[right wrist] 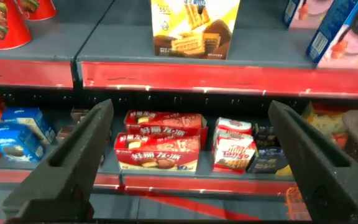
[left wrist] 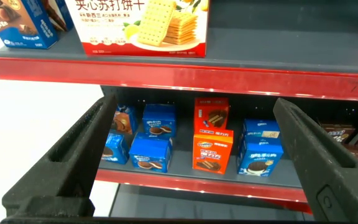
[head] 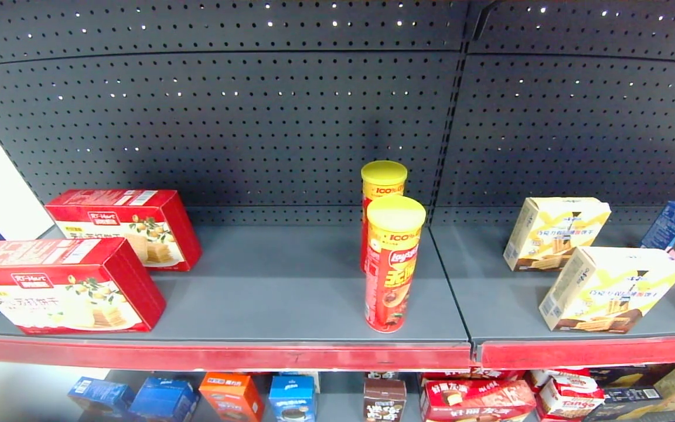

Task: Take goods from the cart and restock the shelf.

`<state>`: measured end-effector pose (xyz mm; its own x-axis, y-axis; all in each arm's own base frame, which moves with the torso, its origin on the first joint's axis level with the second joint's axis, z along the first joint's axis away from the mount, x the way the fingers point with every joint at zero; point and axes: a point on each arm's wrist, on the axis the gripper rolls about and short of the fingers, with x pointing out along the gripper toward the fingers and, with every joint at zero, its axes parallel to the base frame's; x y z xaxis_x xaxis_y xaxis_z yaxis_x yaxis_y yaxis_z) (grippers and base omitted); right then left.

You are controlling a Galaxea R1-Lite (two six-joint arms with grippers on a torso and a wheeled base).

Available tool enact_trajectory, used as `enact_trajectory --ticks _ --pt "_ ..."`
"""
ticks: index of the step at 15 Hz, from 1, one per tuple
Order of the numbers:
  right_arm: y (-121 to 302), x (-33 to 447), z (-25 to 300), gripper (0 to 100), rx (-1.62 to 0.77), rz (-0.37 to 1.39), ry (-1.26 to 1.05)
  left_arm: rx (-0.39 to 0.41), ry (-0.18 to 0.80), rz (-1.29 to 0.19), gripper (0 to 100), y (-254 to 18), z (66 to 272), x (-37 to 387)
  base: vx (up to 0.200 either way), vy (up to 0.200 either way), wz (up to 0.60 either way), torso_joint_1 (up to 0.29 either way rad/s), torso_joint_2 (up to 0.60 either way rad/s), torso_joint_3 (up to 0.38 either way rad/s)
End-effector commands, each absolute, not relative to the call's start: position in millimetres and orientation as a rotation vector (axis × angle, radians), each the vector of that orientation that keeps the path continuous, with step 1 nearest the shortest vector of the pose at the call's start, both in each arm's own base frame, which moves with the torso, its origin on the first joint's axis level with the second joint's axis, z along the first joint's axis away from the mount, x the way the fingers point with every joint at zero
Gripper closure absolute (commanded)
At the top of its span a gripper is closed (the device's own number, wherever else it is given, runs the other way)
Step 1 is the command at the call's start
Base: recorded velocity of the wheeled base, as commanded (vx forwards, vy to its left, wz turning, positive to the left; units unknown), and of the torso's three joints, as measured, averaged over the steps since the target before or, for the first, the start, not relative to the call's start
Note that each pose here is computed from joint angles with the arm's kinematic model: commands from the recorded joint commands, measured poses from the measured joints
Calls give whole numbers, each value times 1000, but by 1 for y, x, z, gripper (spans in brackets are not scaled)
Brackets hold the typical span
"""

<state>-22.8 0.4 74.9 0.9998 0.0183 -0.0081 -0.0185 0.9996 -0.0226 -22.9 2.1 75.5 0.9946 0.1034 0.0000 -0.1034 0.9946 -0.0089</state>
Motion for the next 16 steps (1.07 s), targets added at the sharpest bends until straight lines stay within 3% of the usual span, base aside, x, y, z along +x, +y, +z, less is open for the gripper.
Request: enact_trajectory --ticks 1,16 --pt "0 -23 75 0 -23 20 6 -9 1 104 0 2 76 -23 0 0 0 0 0 0" --pt "1 -23 76 0 -18 26 1 -9 1 104 0 2 76 -23 0 0 0 0 0 0"
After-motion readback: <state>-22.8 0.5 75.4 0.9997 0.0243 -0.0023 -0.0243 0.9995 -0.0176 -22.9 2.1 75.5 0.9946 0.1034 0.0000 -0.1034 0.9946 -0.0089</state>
